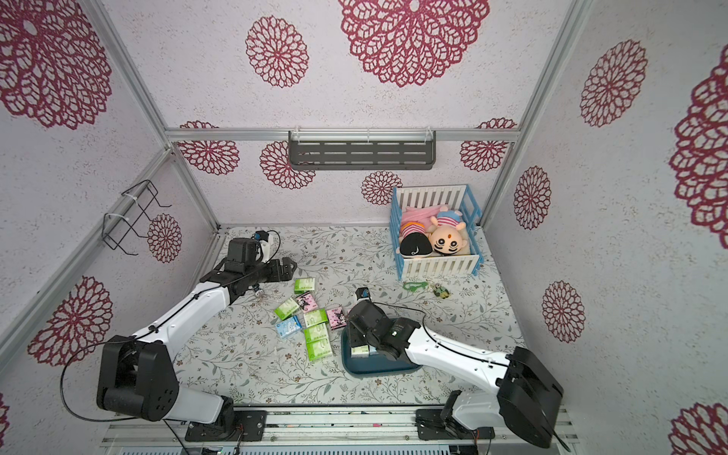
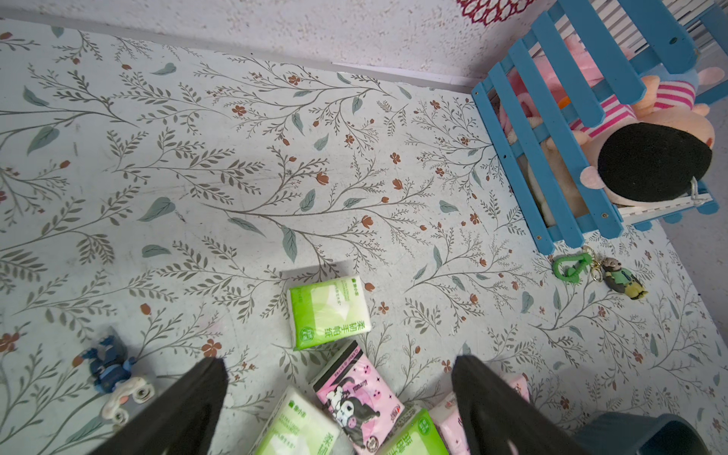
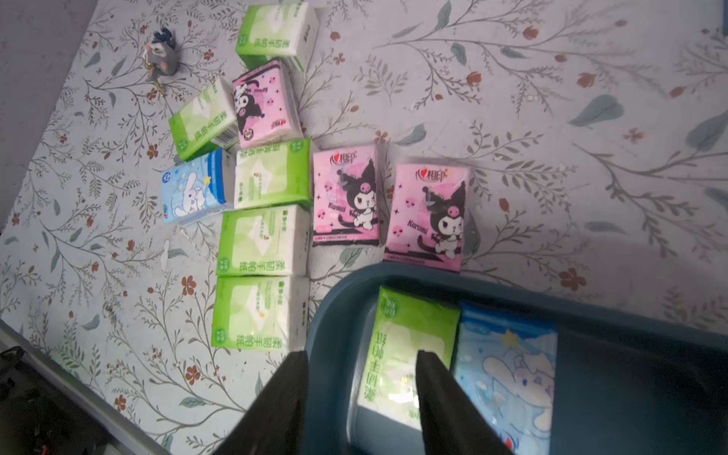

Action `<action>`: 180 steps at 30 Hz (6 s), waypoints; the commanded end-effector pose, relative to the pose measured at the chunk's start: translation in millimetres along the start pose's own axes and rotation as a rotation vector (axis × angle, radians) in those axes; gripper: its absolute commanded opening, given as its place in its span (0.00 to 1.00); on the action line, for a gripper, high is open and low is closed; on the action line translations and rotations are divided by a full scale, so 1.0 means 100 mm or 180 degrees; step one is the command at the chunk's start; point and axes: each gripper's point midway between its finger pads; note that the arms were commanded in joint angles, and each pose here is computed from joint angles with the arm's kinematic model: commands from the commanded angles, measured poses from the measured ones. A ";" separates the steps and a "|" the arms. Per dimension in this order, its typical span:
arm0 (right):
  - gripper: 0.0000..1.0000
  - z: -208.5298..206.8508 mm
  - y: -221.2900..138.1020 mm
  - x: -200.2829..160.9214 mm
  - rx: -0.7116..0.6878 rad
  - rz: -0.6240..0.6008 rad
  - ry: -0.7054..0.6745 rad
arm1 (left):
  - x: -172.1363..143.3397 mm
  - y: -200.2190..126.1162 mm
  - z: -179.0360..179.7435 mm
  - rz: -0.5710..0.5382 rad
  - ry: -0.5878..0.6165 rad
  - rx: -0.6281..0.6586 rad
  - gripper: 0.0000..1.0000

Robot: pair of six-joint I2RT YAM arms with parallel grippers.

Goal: Put the pocket tissues into the storage box
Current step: Pick up the pocket tissues from the center of the board, then place the pocket tissues in the storage box, then adjust the pocket tissues in the storage box.

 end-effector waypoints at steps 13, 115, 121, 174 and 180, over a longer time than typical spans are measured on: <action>0.65 0.53 1.20 1.30 0.0539 -0.0257 -0.0296 | 0.40 -0.47 0.38 -0.0447 -0.0568 0.0079 0.97; 0.07 -1.46 -0.39 -0.68 -0.1000 -0.0290 0.2060 | 0.28 -0.41 0.32 -0.0336 -0.0475 0.0040 0.97; 0.08 -1.43 -0.27 -0.72 -0.1081 -0.0229 0.2023 | 0.25 -0.39 0.36 -0.0327 -0.0463 0.0071 0.97; 0.50 -1.03 -0.12 -0.80 -0.0880 0.0829 -0.0103 | 0.28 -0.39 0.32 -0.0326 -0.0488 0.0007 0.97; 0.51 -1.06 -0.03 -0.82 -0.1022 0.0849 -0.0183 | 0.28 -0.40 0.33 -0.0330 -0.0480 0.0016 0.97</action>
Point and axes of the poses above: each gripper's point midway between its finger pads, its own y axis out along the fingers, its own z axis along the line the jaws close on, x = y × z, and after that the axes turned 15 degrees about -y, right-handed
